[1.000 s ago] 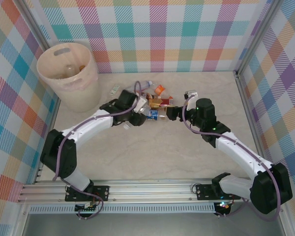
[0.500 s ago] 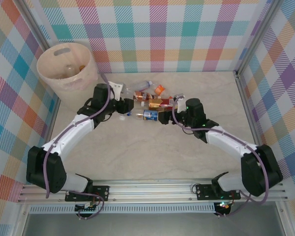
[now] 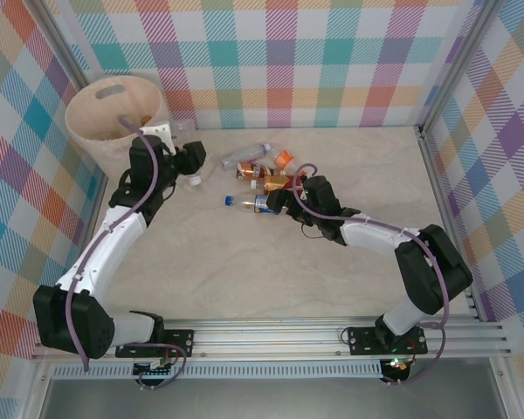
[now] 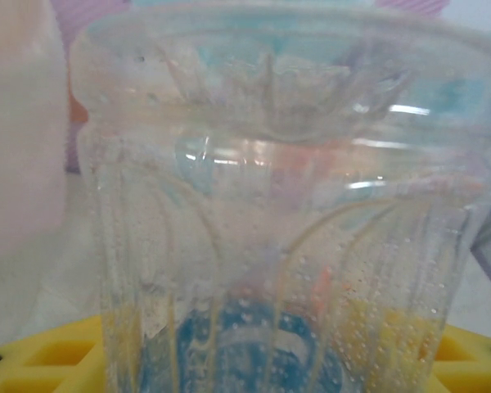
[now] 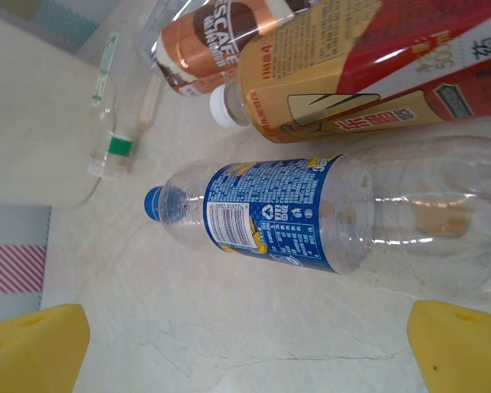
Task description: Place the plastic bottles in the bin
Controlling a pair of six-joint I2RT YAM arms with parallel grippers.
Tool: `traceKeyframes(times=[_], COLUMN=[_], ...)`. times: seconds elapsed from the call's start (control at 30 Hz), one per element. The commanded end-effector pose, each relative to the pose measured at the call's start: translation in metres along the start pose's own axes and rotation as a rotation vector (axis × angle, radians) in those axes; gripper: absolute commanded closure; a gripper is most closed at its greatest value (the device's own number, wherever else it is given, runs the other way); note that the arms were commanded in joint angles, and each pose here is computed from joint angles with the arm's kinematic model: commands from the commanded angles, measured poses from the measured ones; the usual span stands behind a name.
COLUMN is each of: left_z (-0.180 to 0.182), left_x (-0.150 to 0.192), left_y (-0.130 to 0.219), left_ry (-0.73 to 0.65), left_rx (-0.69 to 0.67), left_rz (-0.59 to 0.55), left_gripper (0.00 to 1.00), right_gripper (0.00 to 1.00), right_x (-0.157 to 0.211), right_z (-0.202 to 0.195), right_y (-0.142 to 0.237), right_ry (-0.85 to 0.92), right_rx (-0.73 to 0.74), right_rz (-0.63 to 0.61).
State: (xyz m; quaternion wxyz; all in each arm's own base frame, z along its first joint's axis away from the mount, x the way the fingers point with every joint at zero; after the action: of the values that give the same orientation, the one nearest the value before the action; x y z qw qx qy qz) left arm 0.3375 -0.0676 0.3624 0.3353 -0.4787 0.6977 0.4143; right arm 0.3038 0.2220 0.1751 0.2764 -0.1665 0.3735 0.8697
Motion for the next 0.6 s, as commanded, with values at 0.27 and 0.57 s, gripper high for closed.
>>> traceKeyframes(times=[0.27, 0.57], left_z=[0.033, 0.081], left_x=[-0.111, -0.166], left_y=[0.027, 0.006], left_ry=[0.025, -0.065], left_rx=[-0.342, -0.587], left_rz=[-0.493, -0.668], left_gripper=[0.40, 0.40], right_gripper=[0.00, 0.00], right_x=[-0.009, -0.008], right_z=[0.005, 0.004], right_y=[0.004, 0.008], right_ry=[-0.131, -0.133], right_rx=[0.057, 0.076], right_rz=[-0.050, -0.047])
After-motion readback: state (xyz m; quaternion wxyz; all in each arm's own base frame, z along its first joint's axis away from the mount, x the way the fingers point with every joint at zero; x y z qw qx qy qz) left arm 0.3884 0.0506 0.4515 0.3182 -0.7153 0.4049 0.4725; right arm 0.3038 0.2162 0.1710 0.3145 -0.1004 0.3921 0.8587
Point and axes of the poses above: each hand's point on the last joint's axis, 136 mm out from that joint toward the fingers, its own y axis back along the fingers, its own z axis along the line the jaws close on, x = y × z, the point moved 9 cm from there along y, back along the fingers, and after that the axes turned 4 degrees about y, right-handed, at the moved point
